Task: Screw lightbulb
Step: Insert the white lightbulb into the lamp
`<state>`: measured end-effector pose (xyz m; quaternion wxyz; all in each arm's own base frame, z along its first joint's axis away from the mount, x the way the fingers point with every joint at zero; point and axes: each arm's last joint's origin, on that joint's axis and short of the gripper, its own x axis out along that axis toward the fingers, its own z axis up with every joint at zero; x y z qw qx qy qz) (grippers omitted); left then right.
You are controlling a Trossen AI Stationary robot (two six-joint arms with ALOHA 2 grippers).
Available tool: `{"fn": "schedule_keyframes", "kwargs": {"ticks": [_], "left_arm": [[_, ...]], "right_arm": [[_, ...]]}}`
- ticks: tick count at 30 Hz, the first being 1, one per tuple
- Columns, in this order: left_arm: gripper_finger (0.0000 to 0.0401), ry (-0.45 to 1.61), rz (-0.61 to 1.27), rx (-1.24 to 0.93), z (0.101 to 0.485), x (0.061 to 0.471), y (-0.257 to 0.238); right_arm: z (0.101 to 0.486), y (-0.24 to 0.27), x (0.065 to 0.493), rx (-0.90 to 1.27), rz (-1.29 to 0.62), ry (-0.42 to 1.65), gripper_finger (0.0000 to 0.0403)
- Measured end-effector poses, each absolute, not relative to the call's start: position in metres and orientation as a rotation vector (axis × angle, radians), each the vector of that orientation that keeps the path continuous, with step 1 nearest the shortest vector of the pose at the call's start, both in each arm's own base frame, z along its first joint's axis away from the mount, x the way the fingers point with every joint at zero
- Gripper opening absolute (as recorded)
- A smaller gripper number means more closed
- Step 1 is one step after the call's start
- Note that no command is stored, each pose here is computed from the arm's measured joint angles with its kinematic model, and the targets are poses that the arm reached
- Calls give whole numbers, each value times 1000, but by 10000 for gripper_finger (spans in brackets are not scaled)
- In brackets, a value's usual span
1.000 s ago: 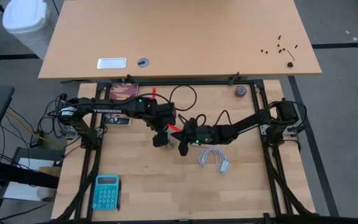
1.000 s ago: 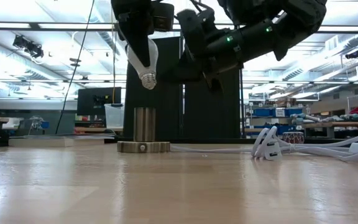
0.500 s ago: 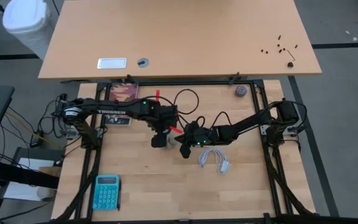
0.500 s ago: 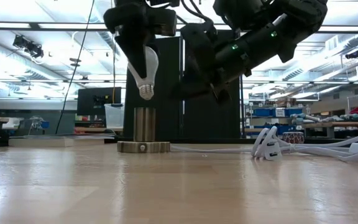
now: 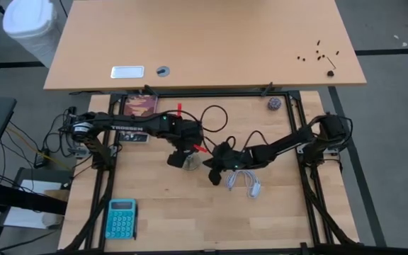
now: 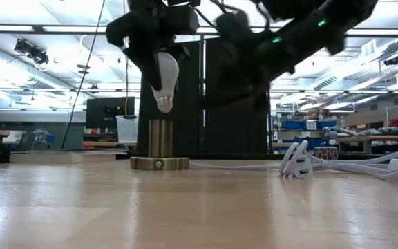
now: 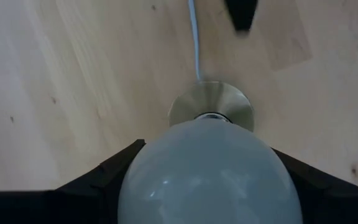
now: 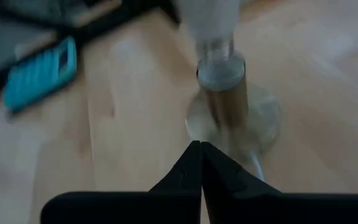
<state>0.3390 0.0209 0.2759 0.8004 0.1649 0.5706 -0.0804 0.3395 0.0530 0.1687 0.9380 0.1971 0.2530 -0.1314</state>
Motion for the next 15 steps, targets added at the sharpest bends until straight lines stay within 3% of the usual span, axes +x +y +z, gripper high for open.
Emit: {"fn": "schedule_keyframes", "kwargs": {"ticks": [6, 15], "left_arm": [[273, 1177, -263, 483, 276, 342, 21], [273, 1199, -403, 662, 259, 338, 21]], "right_arm": [[164, 61, 303, 308, -245, 665, 12], [160, 66, 254, 466, -258, 589, 12]]}}
